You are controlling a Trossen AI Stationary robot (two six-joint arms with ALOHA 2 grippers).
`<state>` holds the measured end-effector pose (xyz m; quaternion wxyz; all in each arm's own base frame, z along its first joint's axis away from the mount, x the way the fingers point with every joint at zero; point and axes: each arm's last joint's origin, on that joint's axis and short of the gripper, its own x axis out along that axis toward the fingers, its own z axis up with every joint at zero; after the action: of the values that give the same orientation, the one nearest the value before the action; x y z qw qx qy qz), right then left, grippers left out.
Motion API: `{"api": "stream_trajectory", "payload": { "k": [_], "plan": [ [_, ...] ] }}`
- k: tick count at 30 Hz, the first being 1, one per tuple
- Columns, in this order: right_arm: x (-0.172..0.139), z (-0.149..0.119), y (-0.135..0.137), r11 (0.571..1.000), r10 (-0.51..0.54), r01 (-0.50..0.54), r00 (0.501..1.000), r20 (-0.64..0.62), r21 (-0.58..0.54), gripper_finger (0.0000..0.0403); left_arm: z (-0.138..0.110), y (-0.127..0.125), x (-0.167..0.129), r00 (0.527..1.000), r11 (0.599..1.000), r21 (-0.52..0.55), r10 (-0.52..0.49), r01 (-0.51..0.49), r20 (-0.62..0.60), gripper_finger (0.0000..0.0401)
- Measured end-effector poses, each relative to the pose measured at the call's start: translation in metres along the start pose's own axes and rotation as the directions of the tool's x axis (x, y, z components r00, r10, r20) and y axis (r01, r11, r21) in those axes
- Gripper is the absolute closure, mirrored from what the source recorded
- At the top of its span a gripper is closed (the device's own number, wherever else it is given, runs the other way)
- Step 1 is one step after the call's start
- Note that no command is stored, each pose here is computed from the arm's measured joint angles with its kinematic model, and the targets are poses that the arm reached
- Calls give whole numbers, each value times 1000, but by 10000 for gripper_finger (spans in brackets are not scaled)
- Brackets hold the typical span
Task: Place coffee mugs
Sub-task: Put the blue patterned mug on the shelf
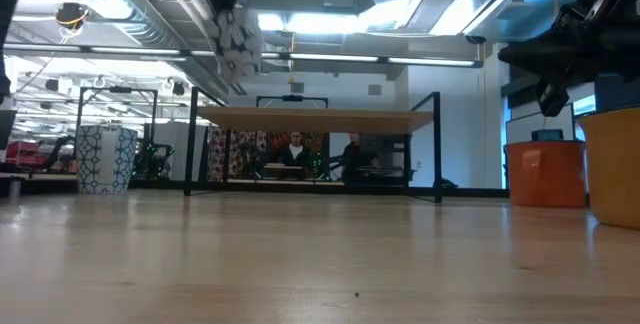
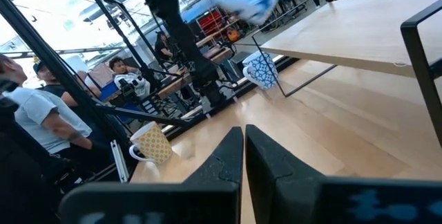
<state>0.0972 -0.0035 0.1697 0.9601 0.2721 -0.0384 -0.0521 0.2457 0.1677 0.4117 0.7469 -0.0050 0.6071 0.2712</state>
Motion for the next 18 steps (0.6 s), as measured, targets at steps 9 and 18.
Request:
{"api": "stream_trajectory", "payload": {
  "k": [9, 18],
  "plan": [
    [0, 0, 0, 1000, -2, 2, 1000, -2, 25, 398, 31, 33, 40, 998, 973, 231, 11, 3, -59, 384],
    [0, 0, 0, 1000, -3, 3, 1000, -4, 28, 398, 38, 47, 58, 997, 953, 297, -45, 63, -69, 384]
  ]
}}
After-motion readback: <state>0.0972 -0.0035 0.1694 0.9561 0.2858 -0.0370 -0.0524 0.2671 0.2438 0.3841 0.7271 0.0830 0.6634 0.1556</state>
